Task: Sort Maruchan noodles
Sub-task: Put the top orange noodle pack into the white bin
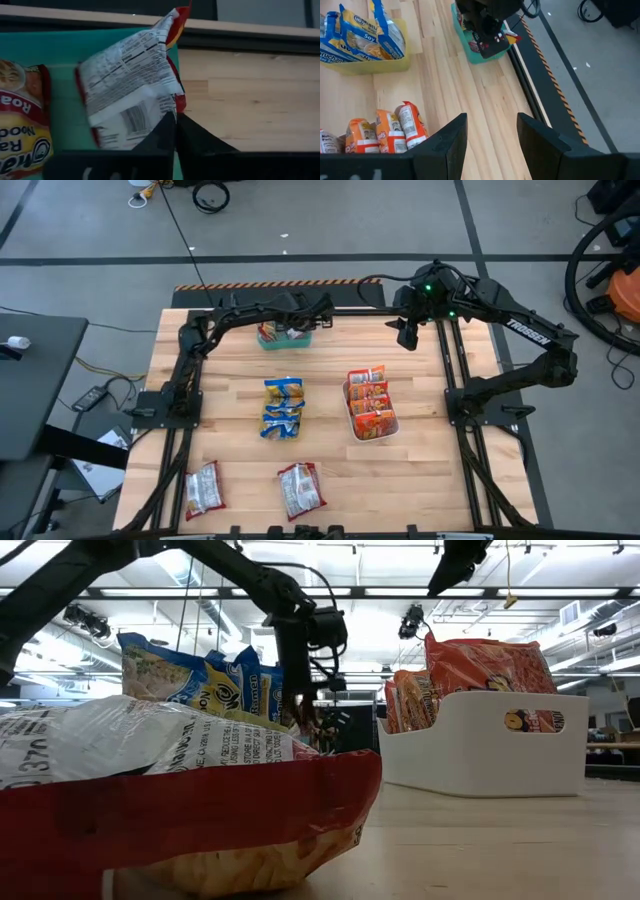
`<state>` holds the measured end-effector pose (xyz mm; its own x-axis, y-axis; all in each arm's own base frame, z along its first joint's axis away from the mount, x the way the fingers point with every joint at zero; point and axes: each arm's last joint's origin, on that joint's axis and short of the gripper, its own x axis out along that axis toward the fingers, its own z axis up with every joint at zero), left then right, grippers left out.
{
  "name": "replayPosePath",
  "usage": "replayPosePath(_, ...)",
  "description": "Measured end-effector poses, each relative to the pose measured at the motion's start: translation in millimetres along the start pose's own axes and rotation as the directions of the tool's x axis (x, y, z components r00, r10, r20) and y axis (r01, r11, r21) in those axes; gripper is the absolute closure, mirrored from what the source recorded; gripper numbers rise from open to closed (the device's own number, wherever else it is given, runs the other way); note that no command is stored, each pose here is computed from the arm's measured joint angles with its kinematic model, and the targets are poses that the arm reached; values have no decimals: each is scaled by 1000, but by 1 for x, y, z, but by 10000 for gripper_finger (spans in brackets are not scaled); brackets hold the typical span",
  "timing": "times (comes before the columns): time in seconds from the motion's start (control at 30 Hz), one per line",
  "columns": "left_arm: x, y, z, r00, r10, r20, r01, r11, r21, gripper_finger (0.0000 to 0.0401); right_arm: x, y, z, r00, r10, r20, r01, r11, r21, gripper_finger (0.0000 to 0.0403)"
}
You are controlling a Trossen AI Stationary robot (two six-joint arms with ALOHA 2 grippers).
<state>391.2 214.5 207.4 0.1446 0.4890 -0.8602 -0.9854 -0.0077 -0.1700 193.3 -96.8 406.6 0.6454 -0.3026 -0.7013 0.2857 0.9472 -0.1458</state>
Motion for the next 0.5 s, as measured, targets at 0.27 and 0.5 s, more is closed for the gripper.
replayPosePath(0.27, -19, 0, 13, 997, -68, 39, 68, 998, -5, 394, 0, 0, 1, 1000, 3, 10, -2, 1000, -12, 226)
replayPosePath(0.5, -21, -6, 14, 990, -139, 40, 139, 990, -12, 395, 0, 0, 1, 1000, 6, 10, -6, 1000, -12, 226)
